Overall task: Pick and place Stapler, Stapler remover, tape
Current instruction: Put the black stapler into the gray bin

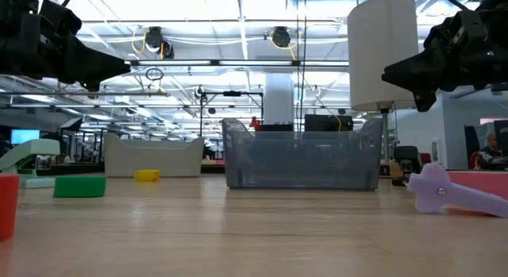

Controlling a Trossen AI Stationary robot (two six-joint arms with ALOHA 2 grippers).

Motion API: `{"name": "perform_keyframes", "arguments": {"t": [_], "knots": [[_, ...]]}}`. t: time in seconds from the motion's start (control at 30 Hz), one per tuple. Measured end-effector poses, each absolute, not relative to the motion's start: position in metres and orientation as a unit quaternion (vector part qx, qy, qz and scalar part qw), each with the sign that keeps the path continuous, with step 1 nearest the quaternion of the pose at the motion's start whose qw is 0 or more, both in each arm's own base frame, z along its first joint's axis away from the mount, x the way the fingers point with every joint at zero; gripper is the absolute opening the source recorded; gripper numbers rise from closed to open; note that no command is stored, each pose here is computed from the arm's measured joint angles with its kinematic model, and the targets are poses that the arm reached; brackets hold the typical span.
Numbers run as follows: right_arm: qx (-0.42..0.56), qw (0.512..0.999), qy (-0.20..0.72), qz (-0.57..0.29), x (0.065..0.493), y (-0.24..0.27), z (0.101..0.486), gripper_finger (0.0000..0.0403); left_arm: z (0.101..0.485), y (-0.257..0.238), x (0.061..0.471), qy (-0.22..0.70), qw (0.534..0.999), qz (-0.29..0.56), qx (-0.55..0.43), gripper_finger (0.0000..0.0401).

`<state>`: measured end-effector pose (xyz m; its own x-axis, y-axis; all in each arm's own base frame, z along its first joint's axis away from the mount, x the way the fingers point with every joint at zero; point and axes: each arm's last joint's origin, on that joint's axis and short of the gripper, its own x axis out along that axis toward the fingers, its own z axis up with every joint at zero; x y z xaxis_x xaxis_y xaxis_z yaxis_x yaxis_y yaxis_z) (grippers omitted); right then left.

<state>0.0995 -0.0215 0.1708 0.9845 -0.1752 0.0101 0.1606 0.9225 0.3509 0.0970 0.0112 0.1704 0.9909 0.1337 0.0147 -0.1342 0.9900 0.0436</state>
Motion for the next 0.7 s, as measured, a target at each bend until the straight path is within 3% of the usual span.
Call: {"name": "perform_keyframes", "arguments": {"t": [0.17,0.3,0.53,0.7], "knots": [[0.185,0.979,-0.013,-0.087,0.100,-0.022,0.169,0.0070,0.170,0.011,0.097,-0.006,0.997,0.067,0.022,0.0086],[0.212,0.970,0.047,-0.112,0.099,-0.022,0.161,0.0070,0.170,0.011,0.097,-0.007,0.998,0.067,0.011,0.0086],[0.265,0.945,0.100,-0.162,0.099,-0.024,0.200,0.0070,0.170,0.011,0.097,-0.007,0.998,0.067,0.008,0.0086],[0.344,0.896,0.179,-0.215,0.104,-0.026,0.224,0.0052,0.170,0.011,0.097,-0.006,0.998,0.067,0.007,0.0086]]}}
